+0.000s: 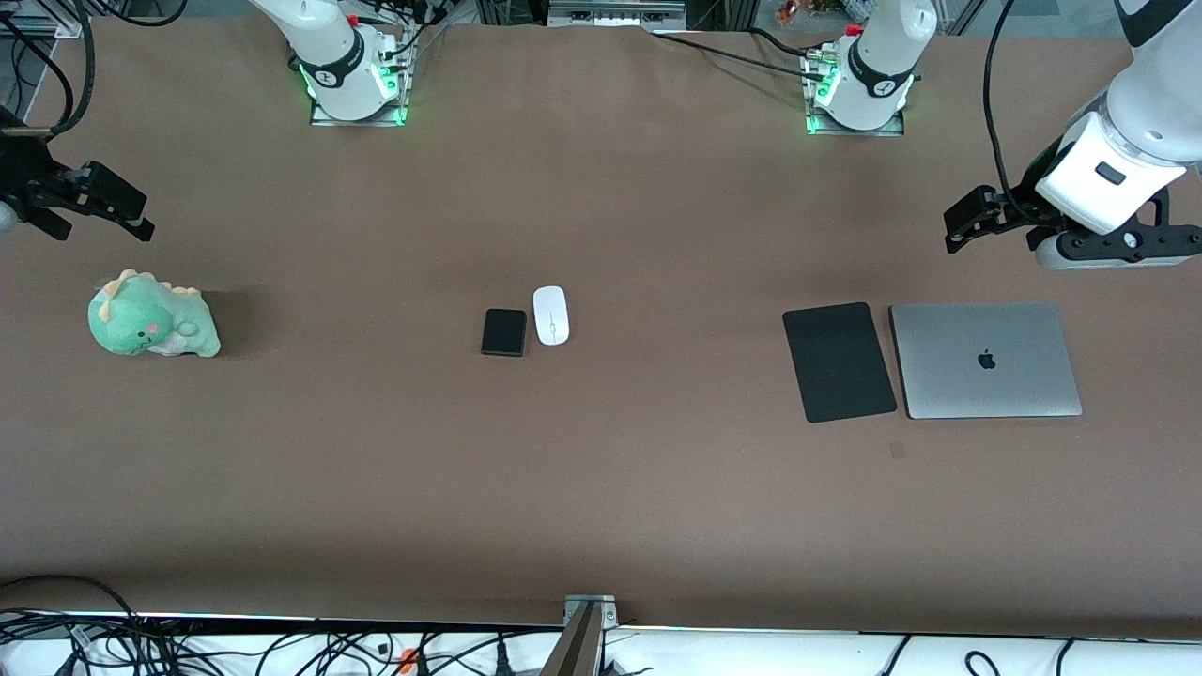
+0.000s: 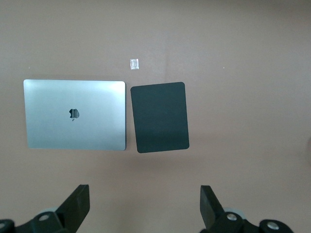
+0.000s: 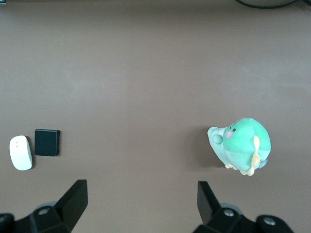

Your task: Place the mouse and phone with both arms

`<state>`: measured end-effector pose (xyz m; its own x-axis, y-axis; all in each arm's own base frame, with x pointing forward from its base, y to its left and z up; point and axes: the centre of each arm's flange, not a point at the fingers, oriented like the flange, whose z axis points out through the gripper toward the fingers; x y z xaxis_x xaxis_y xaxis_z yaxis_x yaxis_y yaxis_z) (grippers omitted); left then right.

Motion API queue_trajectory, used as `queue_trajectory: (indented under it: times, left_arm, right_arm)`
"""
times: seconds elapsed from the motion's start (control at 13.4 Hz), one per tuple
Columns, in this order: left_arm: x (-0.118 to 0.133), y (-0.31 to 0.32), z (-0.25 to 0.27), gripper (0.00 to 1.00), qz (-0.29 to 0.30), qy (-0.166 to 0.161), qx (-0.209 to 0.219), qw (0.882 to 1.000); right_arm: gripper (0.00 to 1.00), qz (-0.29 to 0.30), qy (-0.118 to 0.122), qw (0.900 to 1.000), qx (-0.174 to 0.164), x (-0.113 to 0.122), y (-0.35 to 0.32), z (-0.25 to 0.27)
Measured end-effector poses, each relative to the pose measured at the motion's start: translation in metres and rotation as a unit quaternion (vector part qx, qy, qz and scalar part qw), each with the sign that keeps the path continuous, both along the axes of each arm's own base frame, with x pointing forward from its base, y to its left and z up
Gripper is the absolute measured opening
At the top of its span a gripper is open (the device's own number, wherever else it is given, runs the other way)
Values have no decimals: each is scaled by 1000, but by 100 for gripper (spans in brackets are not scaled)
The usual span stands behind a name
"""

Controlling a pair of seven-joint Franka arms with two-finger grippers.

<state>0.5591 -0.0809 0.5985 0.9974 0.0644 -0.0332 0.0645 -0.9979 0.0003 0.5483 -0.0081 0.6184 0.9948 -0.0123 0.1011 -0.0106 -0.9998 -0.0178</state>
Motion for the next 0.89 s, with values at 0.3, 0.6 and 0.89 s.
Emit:
queue_trajectory:
  times: [0.3,0.6,0.89]
  left_arm:
    - [2,-4,-10,100,1,16,-8,1000]
    - [3,-13,-18,100,-1,27,-16,1000]
    - [6,-60,-41,100,23,45,-32,998]
  right_arm:
    - [100,1,0,1000,0,0,1,0]
    - [100,2,0,1000,0,0,2,0]
    - [100,3,3,1000,0,0,2,-1]
